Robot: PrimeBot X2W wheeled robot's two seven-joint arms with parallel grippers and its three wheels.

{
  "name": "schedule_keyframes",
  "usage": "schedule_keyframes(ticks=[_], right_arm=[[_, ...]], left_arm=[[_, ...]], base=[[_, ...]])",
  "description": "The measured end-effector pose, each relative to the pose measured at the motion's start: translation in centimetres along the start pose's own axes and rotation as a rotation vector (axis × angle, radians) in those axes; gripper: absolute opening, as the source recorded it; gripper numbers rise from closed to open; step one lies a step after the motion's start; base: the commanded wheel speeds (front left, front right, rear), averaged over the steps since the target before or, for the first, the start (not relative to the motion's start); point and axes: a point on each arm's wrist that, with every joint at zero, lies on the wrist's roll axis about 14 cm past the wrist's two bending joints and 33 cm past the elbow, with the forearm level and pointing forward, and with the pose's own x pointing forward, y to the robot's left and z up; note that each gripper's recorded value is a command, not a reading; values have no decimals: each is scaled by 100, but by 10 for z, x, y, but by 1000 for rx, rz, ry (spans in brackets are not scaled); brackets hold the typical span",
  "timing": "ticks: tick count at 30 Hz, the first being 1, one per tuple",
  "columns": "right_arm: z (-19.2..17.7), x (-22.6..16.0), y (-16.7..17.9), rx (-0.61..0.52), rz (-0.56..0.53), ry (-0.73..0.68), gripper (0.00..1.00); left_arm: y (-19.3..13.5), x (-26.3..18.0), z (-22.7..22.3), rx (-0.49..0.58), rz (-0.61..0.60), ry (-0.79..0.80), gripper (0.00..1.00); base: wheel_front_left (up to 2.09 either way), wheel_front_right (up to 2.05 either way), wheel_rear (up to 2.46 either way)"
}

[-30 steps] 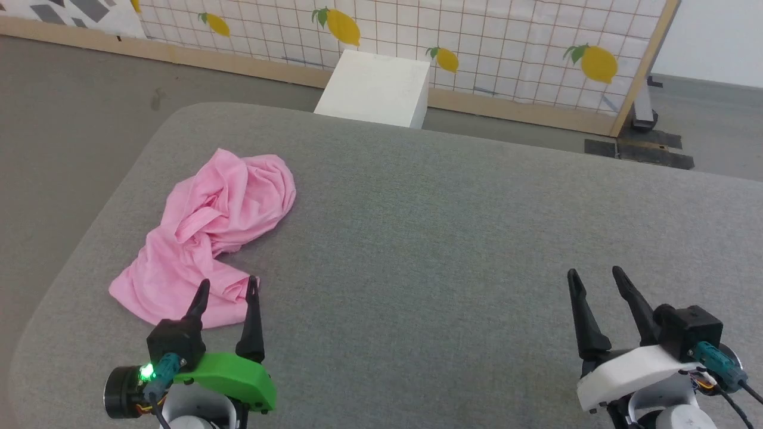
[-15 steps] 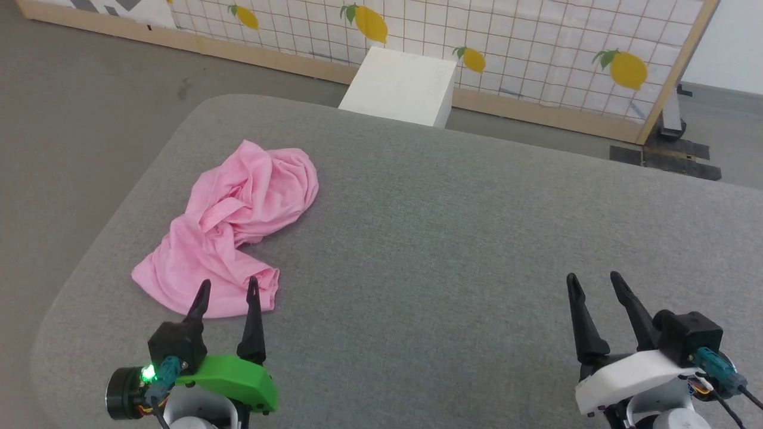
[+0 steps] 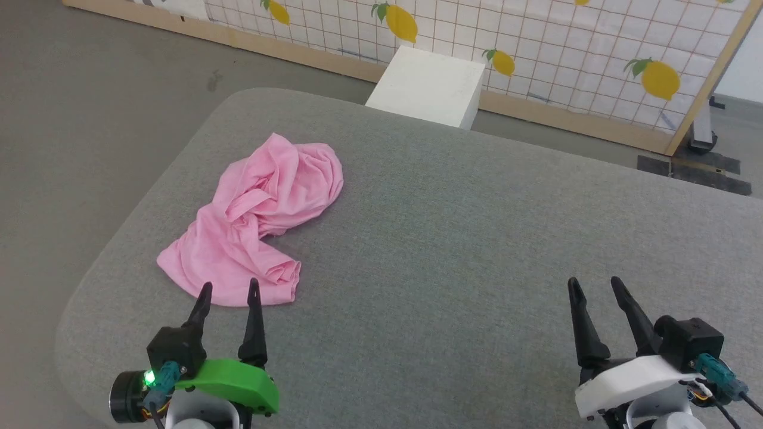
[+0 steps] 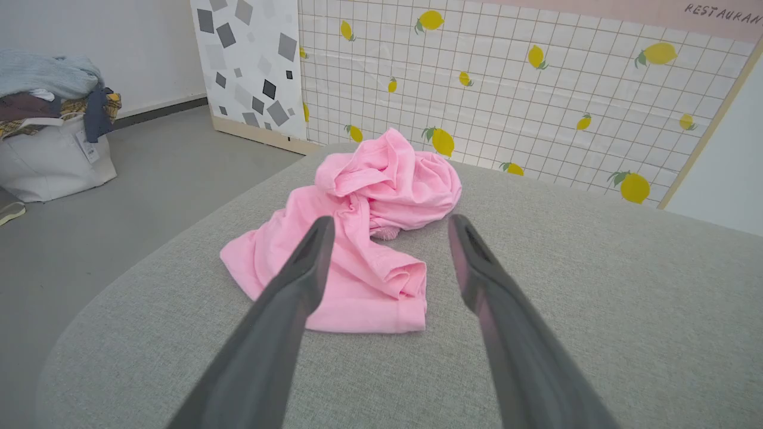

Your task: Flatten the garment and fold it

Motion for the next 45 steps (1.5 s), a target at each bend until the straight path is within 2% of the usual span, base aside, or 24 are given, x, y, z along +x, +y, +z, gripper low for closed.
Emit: schedule_keyframes(ticks=[27,37,41,45], right_arm=[[-18,10,22,58,58,22,100],[-21,8,16,62,42,26,100],[-25,8,13,66,34,36,100],[-30,11,7,62,22,47,100]], left_arm=[[34,-15,6,8,104,-46,100],[31,-11,4,-1,97,-40,100],[26,4,0,-34,69,-16,100],[18,42,-9,-79,16,107,100]], base=[[0,0,0],[0,0,0],[0,0,0],[0,0,0]])
